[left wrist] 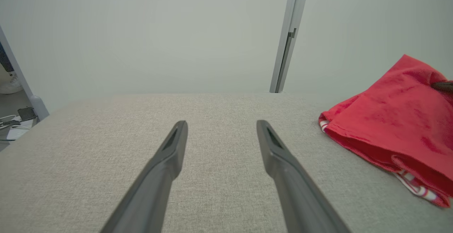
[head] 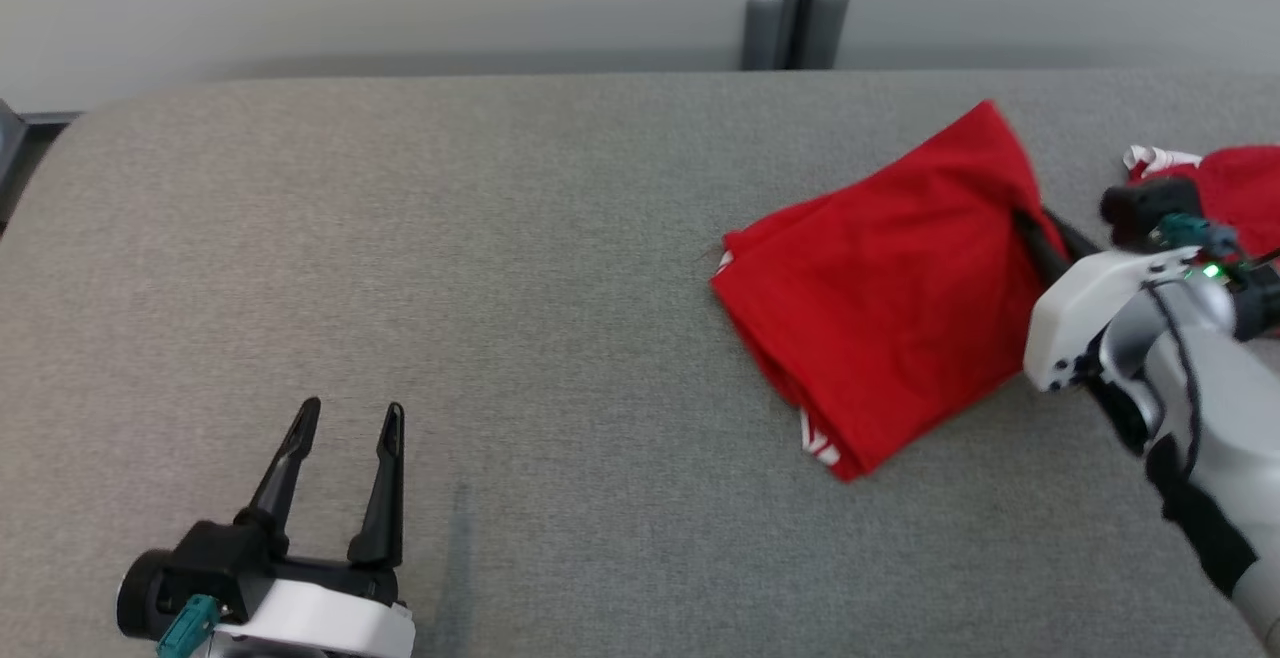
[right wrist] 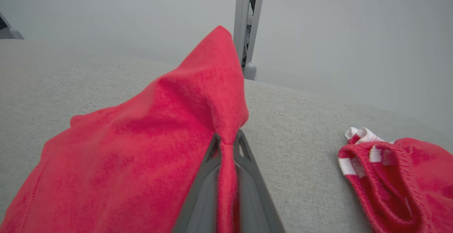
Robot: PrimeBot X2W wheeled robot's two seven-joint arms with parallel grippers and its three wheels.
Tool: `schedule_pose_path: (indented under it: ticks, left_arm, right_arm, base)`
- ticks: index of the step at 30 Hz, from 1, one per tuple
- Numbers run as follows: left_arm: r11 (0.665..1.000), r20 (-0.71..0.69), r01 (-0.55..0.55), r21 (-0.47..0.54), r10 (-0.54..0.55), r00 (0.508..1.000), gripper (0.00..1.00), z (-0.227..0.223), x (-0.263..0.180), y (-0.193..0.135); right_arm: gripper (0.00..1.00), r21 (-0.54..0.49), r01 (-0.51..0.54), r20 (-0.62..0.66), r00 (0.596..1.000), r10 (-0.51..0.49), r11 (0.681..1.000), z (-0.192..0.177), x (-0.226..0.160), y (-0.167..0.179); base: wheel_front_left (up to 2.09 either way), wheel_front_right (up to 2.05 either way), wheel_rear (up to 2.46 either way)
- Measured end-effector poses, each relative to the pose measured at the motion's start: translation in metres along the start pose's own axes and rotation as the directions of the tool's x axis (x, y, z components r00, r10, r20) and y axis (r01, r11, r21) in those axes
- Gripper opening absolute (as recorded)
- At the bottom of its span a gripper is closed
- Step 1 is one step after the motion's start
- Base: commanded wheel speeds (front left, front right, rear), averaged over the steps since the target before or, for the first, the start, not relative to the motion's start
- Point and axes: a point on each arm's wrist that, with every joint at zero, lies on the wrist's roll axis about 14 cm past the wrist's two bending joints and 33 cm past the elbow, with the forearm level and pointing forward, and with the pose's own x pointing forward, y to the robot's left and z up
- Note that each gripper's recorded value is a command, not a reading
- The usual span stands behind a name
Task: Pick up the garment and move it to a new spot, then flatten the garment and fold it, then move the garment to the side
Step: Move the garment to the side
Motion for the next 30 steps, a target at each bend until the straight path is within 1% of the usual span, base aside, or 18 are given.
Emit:
schedule_pose_path:
  ticks: [5,8,11,18,20,23,25,27,28,30]
  left_arm:
    - [0.997,0.001,0.082,0.009,-0.082,0.997,1.00,-0.004,0.035,-0.020]
    - [0.991,0.001,0.130,0.022,-0.130,0.991,1.00,-0.008,0.053,-0.031]
    - [0.983,-0.008,0.180,0.031,-0.180,0.984,1.00,-0.015,0.066,-0.044]
    - [0.960,-0.005,0.277,0.033,-0.277,0.961,1.00,-0.024,0.089,-0.072]
    - [0.954,-0.007,0.299,0.029,-0.299,0.954,1.00,-0.026,0.093,-0.079]
    - [0.947,-0.011,0.319,0.030,-0.319,0.948,1.00,-0.026,0.097,-0.086]
    - [0.945,-0.006,0.324,0.033,-0.324,0.946,1.00,-0.023,0.098,-0.088]
    - [0.945,-0.004,0.325,0.036,-0.325,0.946,1.00,-0.022,0.097,-0.087]
    - [0.946,-0.006,0.322,0.036,-0.322,0.947,1.00,-0.023,0.097,-0.087]
    - [0.947,-0.005,0.320,0.035,-0.320,0.947,1.00,-0.022,0.098,-0.087]
  right_arm:
    - [0.00,-0.066,0.125,0.017,0.992,-0.124,0.990,0.017,0.000,-0.074]
    - [0.00,-0.097,0.196,0.027,0.981,-0.194,0.976,0.026,-0.007,-0.113]
    - [0.00,-0.124,0.264,0.018,0.964,-0.264,0.956,0.027,-0.019,-0.149]
    - [0.00,-0.166,0.389,-0.010,0.918,-0.396,0.906,0.022,-0.050,-0.211]
    - [0.00,-0.187,0.416,-0.024,0.904,-0.427,0.890,0.019,-0.059,-0.225]
    - [0.00,-0.194,0.441,-0.040,0.889,-0.457,0.876,0.015,-0.066,-0.237]
    - [0.00,-0.176,0.441,-0.037,0.891,-0.453,0.880,0.016,-0.064,-0.235]
    - [0.00,-0.276,0.404,-0.043,0.901,-0.431,0.872,0.018,-0.060,-0.233]
    - [0.00,-0.275,0.410,-0.029,0.901,-0.434,0.869,0.023,-0.058,-0.234]
    - [0.00,-0.228,0.427,-0.018,0.897,-0.442,0.875,0.024,-0.055,-0.233]
  base:
    - [0.00,0.00,0.00]
    - [0.00,0.00,0.00]
    - [0.00,0.00,0.00]
    - [0.00,0.00,0.00]
    - [0.00,0.00,0.00]
    - [0.00,0.00,0.00]
    - [0.00,0.00,0.00]
    - [0.00,0.00,0.00]
    - [0.00,0.00,0.00]
    - [0.00,0.00,0.00]
